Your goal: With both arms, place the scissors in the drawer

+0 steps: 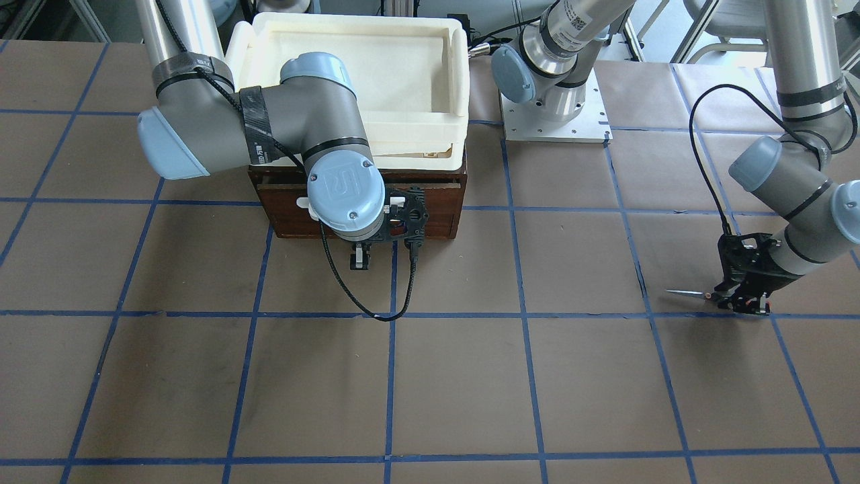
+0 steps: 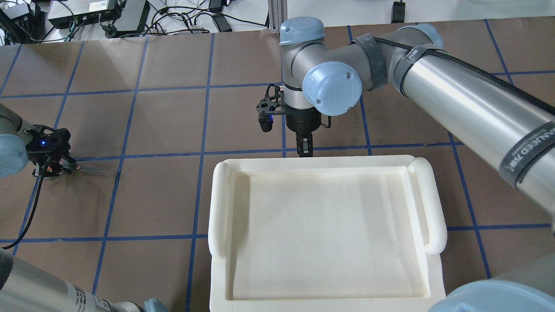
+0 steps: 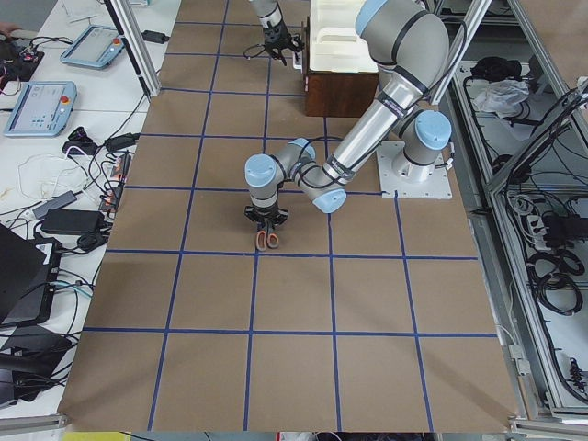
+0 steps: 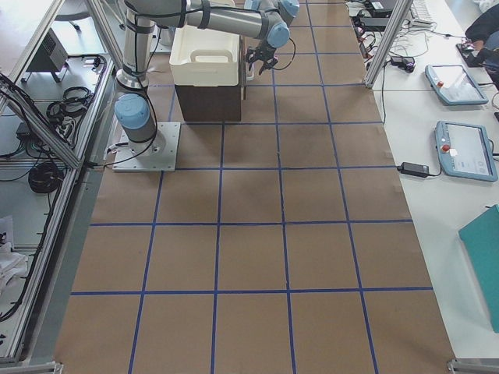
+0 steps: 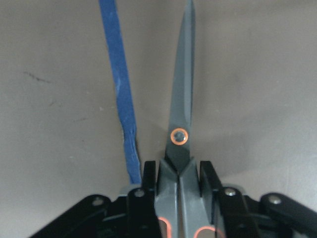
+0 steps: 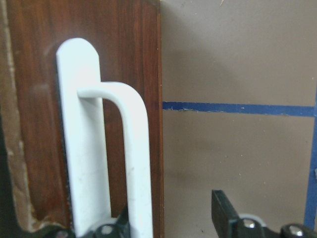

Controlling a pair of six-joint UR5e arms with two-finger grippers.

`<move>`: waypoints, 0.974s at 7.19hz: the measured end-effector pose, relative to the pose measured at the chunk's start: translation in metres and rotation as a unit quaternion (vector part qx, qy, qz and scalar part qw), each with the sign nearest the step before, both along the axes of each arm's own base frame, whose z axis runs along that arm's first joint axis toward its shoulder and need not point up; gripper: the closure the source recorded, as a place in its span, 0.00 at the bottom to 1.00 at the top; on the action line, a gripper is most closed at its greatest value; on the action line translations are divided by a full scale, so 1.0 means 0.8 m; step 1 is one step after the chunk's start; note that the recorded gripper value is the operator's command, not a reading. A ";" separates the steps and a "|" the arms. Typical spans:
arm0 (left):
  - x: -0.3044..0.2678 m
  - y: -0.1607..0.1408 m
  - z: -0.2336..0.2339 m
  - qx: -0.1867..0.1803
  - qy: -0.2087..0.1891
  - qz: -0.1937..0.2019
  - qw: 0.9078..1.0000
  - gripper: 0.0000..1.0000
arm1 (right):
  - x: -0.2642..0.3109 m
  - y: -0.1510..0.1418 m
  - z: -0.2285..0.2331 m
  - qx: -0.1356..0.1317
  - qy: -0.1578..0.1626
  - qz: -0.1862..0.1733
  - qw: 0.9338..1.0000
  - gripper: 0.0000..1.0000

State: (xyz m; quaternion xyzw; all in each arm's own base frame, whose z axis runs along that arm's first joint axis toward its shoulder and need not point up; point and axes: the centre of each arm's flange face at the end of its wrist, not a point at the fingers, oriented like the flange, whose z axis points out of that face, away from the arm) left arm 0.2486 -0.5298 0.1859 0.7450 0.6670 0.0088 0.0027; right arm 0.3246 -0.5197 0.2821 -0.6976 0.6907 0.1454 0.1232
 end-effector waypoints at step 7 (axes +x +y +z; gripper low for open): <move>-0.019 -0.024 0.057 -0.016 -0.013 -0.021 1.000 1.00 | 0.004 -0.032 0.039 -0.053 -0.013 0.007 0.999 0.47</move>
